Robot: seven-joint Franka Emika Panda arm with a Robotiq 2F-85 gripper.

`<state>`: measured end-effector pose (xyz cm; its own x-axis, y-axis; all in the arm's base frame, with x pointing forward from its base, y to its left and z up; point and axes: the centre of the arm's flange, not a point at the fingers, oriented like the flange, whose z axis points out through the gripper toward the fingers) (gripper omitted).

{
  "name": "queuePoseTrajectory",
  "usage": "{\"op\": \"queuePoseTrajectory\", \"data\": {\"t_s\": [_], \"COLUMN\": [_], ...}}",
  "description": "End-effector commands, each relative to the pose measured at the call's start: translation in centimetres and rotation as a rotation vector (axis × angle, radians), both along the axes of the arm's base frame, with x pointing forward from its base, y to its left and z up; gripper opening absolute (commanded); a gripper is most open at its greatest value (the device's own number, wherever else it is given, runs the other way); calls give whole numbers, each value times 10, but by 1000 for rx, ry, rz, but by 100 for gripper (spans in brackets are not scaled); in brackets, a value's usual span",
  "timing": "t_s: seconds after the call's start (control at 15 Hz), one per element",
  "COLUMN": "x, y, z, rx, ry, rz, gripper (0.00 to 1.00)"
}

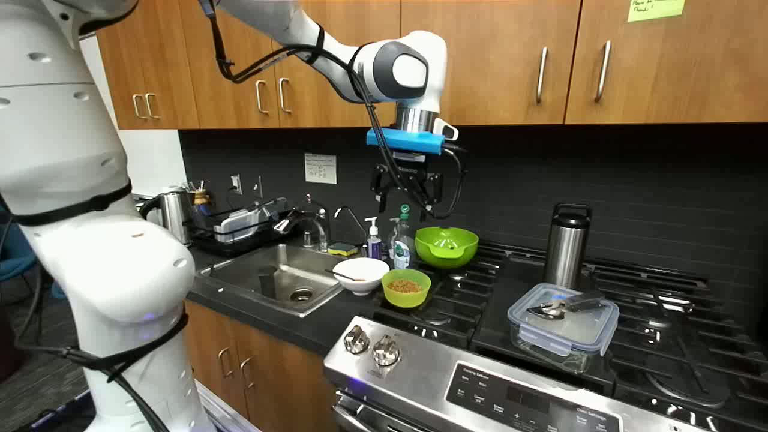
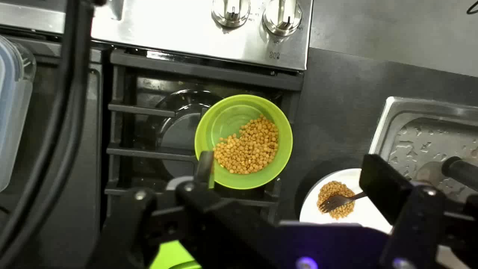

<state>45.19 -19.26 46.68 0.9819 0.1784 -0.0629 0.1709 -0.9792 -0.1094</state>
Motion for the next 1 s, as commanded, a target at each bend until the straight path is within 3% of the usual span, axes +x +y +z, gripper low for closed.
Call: {"op": "queuePoseTrajectory", "data": {"t_s": [0.0,0.93], "x": [0,13], "y": [0,-21], "z": [0,-20], "rx": [0,-41], "ry": [0,-22], "rz": [0,-72], "gripper": [100,100]}}
